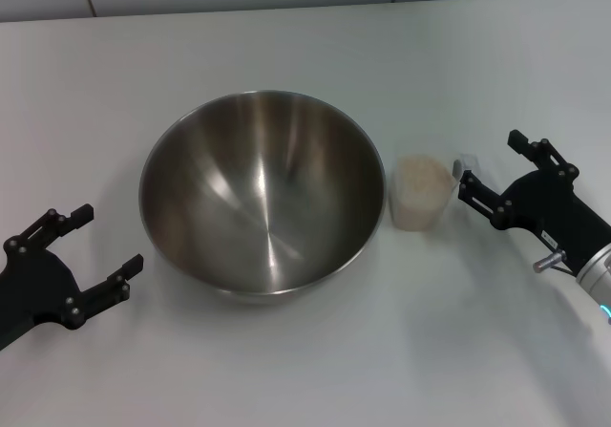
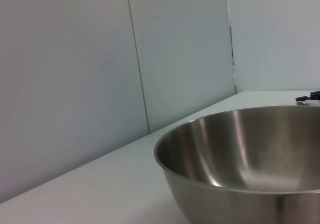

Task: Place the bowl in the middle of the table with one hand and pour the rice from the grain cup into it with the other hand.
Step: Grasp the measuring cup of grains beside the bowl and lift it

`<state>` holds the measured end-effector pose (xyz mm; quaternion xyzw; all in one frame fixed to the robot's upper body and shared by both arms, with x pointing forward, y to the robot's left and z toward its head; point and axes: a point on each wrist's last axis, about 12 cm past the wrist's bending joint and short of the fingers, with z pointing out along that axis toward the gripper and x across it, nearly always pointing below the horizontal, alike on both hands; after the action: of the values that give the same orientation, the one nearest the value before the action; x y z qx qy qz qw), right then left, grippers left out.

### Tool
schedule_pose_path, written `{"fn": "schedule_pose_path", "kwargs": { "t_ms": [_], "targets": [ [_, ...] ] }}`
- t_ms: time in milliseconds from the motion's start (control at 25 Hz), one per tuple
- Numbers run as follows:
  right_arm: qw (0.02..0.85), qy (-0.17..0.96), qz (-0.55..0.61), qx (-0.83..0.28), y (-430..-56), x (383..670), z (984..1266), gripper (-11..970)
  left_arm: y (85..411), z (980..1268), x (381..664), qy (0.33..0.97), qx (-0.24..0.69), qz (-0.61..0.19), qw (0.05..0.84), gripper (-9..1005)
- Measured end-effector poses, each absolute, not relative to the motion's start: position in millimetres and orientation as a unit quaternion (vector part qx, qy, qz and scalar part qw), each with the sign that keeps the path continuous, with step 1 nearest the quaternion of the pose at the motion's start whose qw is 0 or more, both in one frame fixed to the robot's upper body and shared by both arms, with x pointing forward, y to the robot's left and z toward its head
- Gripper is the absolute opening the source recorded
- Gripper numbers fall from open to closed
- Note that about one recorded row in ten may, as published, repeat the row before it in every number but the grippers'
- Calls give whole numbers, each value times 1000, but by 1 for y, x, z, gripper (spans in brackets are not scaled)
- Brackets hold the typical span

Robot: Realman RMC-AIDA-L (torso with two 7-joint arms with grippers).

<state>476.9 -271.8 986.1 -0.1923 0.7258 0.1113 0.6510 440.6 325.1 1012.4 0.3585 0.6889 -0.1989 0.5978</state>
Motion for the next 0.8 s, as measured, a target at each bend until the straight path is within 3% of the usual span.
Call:
{"fn": "schedule_pose_path", "kwargs": {
  "t_ms": [560, 800],
  "targets": [
    [654, 723, 117, -191, -268, 479, 988, 810, 324, 1011, 441, 691, 372, -207, 584, 846],
    [653, 723, 118, -191, -267, 479, 988, 599, 326, 1012, 440, 692, 372, -207, 584, 846]
  ]
}}
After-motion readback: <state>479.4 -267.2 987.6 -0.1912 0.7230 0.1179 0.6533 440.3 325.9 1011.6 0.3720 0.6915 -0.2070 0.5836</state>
